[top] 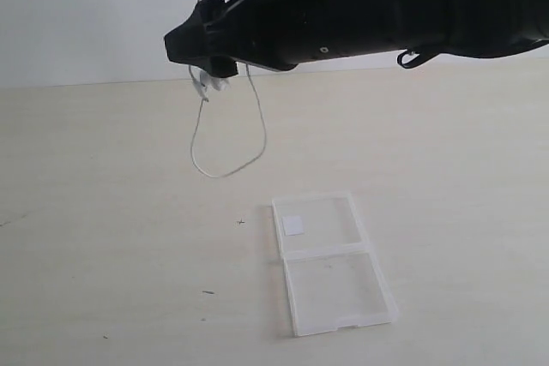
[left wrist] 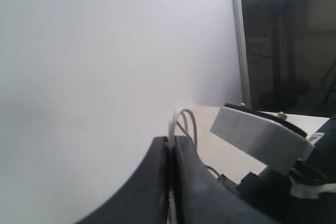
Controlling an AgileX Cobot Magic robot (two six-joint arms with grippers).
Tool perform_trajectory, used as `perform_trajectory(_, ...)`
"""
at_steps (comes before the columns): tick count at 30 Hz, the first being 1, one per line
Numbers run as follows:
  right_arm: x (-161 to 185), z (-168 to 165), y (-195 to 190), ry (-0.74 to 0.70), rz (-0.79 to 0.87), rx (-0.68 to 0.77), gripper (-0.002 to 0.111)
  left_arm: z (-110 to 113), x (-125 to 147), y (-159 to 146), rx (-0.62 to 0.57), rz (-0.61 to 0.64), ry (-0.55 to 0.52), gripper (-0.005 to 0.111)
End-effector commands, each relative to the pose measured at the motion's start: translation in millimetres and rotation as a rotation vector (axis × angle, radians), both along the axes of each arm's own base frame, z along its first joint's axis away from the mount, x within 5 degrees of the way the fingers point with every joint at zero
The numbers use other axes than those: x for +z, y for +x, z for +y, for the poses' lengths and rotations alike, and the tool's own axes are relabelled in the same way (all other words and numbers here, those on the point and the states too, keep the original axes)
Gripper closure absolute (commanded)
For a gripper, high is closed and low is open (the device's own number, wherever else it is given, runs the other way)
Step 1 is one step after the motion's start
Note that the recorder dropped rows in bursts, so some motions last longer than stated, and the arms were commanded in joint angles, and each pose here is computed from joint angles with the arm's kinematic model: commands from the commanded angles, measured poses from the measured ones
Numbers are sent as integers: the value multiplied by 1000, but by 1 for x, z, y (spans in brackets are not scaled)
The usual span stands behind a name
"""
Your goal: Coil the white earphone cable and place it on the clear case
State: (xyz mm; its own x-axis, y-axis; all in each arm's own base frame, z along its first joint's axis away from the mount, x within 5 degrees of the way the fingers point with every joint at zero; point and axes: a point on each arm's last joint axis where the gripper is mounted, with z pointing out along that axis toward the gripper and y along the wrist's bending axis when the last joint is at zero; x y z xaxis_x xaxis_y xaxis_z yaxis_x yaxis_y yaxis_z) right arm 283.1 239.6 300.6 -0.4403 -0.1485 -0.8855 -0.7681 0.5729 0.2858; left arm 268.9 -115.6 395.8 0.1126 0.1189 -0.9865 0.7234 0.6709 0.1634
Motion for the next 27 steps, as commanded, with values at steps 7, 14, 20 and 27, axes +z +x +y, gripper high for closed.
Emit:
perform_trajectory(7, -8, 5, 7, 40, -18, -3, 42, 0, 16, -2, -7, -39, -31, 107)
perform_trajectory(14, -6, 6, 8, 51, -55, -2, 47, 0, 16, -2, -7, -37, -32, 107)
perform_trajectory(20, -7, 5, 9, 49, -48, -15, 108, 0, 16, -2, -3, -24, -43, 107)
perform_trajectory(27, -10, 5, 8, 31, -9, -13, 108, 6, 19, -1, 64, -22, -43, 107)
